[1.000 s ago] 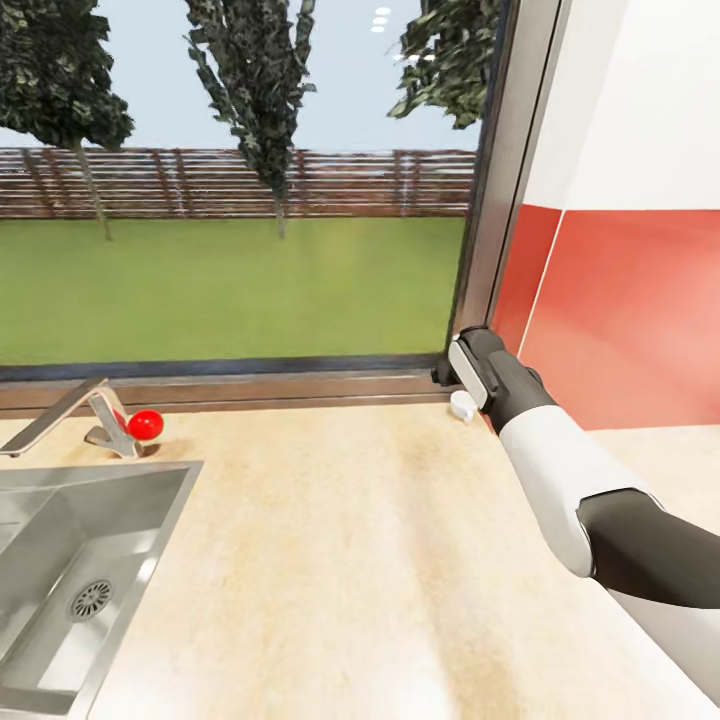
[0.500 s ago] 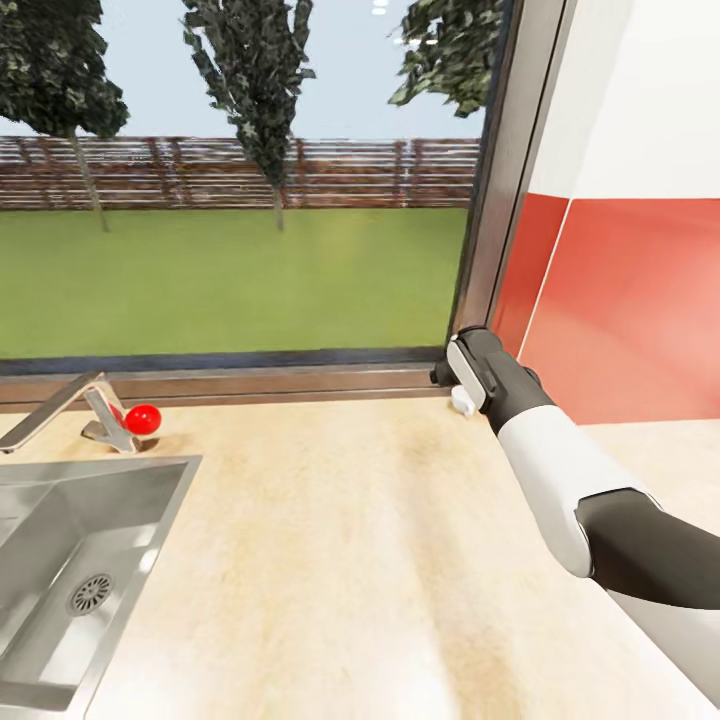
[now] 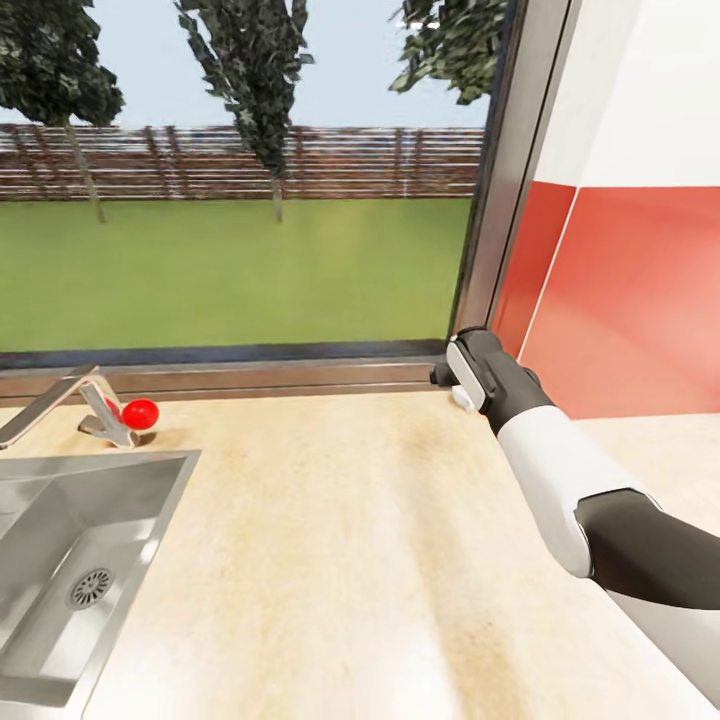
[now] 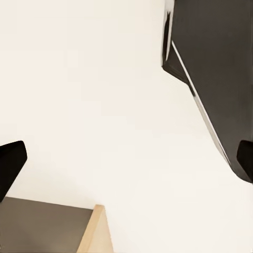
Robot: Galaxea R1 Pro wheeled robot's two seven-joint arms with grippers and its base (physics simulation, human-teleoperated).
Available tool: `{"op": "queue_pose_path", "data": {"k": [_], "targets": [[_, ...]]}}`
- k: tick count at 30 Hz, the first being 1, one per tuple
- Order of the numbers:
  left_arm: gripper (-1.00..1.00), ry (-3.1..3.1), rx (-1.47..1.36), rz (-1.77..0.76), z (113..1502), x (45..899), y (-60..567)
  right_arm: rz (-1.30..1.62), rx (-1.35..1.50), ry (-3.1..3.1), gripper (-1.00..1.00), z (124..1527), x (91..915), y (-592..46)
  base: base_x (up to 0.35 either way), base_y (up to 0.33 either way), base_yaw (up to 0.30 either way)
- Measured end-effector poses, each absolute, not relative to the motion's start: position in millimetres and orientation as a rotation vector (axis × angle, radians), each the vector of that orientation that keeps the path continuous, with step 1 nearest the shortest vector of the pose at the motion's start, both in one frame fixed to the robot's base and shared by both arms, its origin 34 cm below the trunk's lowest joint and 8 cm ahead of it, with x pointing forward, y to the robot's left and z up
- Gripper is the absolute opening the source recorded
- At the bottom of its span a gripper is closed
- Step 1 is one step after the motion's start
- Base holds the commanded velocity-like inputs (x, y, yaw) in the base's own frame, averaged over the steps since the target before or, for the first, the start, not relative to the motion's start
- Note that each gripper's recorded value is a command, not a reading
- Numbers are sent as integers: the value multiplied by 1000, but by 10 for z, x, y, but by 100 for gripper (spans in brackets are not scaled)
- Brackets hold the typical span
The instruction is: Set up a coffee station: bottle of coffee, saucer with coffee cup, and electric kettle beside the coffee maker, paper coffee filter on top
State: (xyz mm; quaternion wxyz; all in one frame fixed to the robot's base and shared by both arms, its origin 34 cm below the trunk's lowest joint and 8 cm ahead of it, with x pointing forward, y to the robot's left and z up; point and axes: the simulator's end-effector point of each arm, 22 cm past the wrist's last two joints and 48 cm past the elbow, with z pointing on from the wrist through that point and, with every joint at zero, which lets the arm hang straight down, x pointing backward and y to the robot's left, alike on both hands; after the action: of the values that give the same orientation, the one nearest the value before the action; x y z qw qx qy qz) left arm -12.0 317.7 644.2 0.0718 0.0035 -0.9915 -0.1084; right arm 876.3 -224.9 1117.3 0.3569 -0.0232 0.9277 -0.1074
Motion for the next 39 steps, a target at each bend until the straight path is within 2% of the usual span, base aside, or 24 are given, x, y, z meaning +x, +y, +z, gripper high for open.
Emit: {"op": "queue_pose_path", "data": {"k": [17,27,39], "targets": [[100,-2970,6,-324,6457,-160,3177,-261,-45,2328,100,11149,8901,-2225,0,0,0],[100,-2970,7,-325,6457,-159,3180,-301,-33,2447,100,10473,8726,-2387,0,0,0],[100,-2970,6,-326,6457,-159,3184,-179,-60,2388,100,10473,8915,-2272,0,0,0]]}}
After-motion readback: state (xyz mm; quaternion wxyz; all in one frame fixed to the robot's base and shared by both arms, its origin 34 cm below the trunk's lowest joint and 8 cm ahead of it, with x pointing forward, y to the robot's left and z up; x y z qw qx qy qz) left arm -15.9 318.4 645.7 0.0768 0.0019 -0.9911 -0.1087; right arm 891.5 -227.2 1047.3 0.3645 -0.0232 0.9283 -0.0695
